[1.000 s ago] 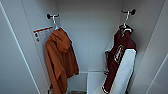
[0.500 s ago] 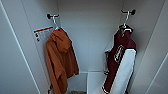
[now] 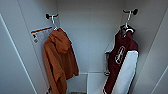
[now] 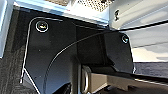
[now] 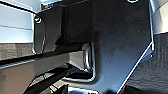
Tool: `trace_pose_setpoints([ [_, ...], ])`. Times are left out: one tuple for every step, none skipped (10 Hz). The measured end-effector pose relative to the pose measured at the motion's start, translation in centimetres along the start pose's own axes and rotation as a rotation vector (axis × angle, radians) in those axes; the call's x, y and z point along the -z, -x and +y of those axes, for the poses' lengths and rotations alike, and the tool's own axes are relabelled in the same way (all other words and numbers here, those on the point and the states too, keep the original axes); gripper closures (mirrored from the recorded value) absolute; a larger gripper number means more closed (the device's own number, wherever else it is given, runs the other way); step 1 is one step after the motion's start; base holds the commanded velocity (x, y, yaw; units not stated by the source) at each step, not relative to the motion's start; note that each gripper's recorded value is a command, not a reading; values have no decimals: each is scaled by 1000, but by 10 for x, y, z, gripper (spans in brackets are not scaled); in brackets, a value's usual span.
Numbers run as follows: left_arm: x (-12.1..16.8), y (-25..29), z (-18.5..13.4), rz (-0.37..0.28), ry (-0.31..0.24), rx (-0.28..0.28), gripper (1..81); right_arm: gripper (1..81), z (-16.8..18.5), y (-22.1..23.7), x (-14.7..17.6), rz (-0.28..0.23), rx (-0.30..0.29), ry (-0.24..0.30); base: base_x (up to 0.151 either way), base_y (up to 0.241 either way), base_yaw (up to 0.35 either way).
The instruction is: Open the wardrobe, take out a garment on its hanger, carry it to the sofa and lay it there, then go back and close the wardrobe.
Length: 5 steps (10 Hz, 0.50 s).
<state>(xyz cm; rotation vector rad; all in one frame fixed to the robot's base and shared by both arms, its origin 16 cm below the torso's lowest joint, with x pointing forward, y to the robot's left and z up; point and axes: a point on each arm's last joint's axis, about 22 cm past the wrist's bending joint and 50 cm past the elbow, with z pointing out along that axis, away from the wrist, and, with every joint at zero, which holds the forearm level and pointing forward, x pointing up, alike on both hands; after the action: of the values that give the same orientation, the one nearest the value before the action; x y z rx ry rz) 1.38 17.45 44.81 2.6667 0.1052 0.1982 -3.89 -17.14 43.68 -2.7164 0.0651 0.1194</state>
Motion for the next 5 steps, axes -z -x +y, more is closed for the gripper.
trace_pose_setpoints([
  [-1, -9, 1, 14, 3, -4, 10, 10, 0, -9, 0, 14, 4, 0, 79, 0, 0],
  [-1, -10, 1, 18, 3, -5, 10, 10, 0, -7, 0, 13, 5, 1, 78, 0, 0],
  [-1, -10, 1, 17, 3, -5, 10, 10, 0, -4, -1, 13, 3, 2, 78, 0, 0],
  [-1, -10, 1, 16, 3, -5, 10, 10, -1, 8, -2, -13, 7, 4, 74, 0, 0],
  [-1, -9, 1, 15, 3, -5, 10, 10, -3, 11, -3, -14, 13, 3, 0, 0, 0],
])
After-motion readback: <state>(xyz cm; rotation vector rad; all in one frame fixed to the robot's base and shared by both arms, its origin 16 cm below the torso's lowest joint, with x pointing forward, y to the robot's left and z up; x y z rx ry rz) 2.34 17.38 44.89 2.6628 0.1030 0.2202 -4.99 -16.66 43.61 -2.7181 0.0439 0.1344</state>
